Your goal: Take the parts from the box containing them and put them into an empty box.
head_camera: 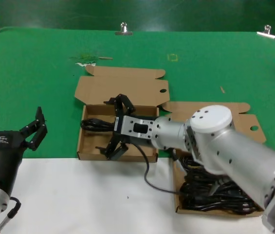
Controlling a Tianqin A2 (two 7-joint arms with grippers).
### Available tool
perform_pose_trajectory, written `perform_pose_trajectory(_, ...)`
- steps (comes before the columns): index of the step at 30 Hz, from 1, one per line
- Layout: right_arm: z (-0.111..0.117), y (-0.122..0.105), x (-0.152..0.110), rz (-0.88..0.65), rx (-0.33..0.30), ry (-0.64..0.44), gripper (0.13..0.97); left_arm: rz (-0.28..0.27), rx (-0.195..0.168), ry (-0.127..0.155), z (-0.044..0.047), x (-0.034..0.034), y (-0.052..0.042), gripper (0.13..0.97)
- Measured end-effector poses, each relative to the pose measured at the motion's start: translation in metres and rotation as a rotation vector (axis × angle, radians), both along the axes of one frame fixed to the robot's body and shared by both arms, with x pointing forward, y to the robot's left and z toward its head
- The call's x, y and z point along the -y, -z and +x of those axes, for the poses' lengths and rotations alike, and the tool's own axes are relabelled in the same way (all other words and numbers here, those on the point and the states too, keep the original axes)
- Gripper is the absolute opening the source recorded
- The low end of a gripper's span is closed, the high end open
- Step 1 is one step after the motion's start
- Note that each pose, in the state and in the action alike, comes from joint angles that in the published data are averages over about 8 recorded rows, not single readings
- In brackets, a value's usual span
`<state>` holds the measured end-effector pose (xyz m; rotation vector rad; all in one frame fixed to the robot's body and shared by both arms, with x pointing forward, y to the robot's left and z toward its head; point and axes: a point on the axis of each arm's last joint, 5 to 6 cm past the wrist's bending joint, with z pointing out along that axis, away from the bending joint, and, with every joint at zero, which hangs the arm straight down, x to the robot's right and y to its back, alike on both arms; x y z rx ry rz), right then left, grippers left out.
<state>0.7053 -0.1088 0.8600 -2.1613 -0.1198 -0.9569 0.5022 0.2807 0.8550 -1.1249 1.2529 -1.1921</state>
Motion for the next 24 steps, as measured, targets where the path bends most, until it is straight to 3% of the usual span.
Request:
perform_pose_trajectory(9, -0.025, 0.024, -0.008, 0.159, -0.073, 0.072, 0.966, 0.0, 0.0, 0.0, 0.0, 0.0, 0.0, 0.762)
perform_pose_trajectory(18, -0.049, 0.038, -0.006, 0.313, -0.125, 0.168, 0.966, 0.0, 0.0, 0.0, 0.0, 0.0001, 0.0, 0.893)
perform_pose_trajectory(24, -0.064, 0.043, 0.002, 0.411, -0.147, 0.245, 0.966, 0.0, 0.0, 0.0, 0.0, 0.0001, 0.0, 0.909)
